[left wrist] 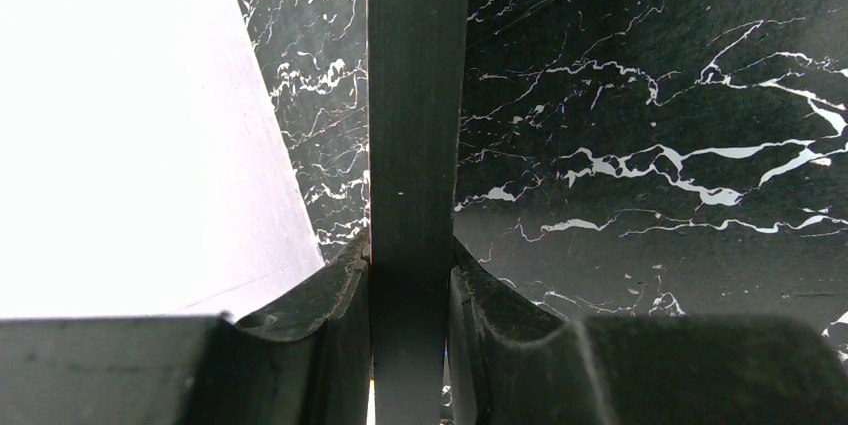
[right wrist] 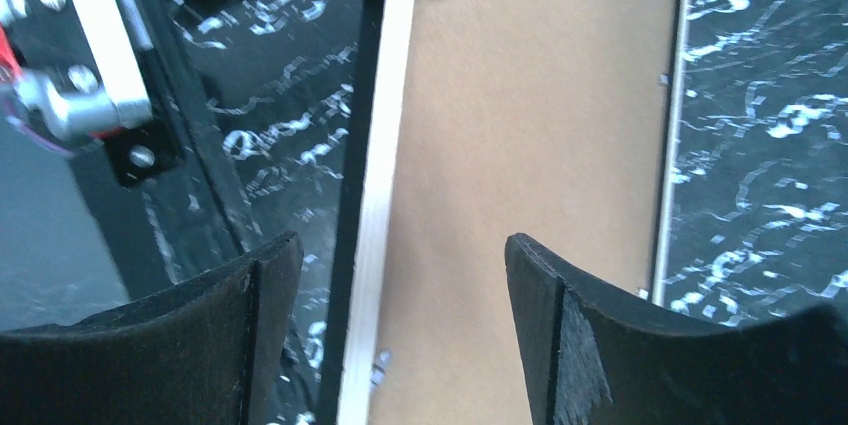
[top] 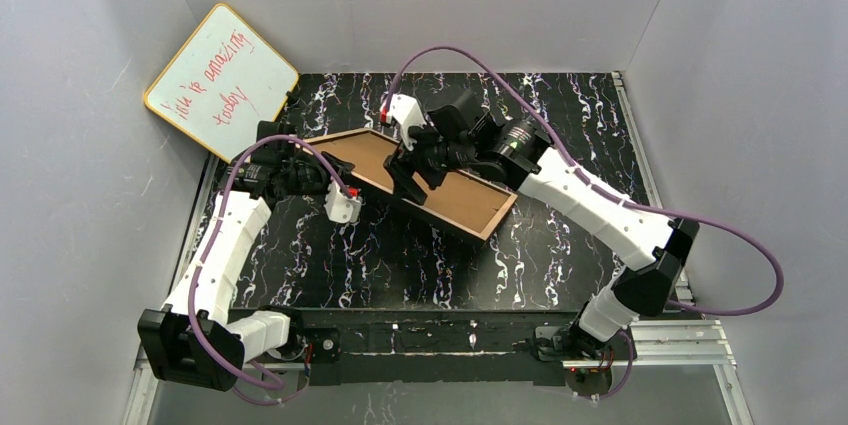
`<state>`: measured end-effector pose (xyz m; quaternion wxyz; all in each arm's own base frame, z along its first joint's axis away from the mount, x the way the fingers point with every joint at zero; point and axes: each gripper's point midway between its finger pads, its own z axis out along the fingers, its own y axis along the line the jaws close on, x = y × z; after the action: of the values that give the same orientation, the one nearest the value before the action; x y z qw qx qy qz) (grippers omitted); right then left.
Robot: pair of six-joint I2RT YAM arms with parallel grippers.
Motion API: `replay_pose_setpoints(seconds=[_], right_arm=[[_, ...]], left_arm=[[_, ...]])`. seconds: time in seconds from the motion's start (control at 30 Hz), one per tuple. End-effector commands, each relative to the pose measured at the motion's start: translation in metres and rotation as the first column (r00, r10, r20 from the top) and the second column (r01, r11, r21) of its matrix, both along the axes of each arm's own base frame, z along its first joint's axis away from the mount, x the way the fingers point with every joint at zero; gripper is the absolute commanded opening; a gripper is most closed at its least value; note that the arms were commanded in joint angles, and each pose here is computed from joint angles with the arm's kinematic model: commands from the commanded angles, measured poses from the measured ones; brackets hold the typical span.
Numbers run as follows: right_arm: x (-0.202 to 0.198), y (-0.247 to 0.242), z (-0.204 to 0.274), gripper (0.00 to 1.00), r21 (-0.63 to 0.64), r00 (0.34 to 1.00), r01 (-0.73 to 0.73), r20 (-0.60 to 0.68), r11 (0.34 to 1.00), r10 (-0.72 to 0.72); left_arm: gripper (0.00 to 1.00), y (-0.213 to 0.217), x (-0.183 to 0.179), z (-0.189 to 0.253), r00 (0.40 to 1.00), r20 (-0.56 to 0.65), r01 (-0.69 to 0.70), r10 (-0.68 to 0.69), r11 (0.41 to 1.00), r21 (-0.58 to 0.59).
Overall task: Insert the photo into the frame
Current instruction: Turn over the photo frame at the center of the board.
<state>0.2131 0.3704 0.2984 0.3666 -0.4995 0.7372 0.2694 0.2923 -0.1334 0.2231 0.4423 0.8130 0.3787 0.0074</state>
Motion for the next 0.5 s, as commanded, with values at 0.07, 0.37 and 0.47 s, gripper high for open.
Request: replay_pose_setpoints(seconds=[0.07,0.37,0.47], right_arm=[[-0.010,-0.036,-0.014,0.81,-0.167,0.986,-0.059,0.146,0.984,0.084],[-0.014,-0.039,-0.043,0.80,-0.314,0.977,-0.044,0.186,0.948,0.107],[-0.010,-0.041,-0.053,0.78,-0.353,0.974,-0.013,0.209,0.935,0.093]], left_arm=[[0.16,-0.006,0.001,0.028,1.000,0.018,-0.016,0.017,0.998,-0.068],[0.16,-0.005,0.001,0.030,0.999,0.012,-0.029,0.029,0.997,-0.072],[0.15,-0.005,0.000,0.031,0.999,0.011,-0.031,0.032,0.997,-0.075]])
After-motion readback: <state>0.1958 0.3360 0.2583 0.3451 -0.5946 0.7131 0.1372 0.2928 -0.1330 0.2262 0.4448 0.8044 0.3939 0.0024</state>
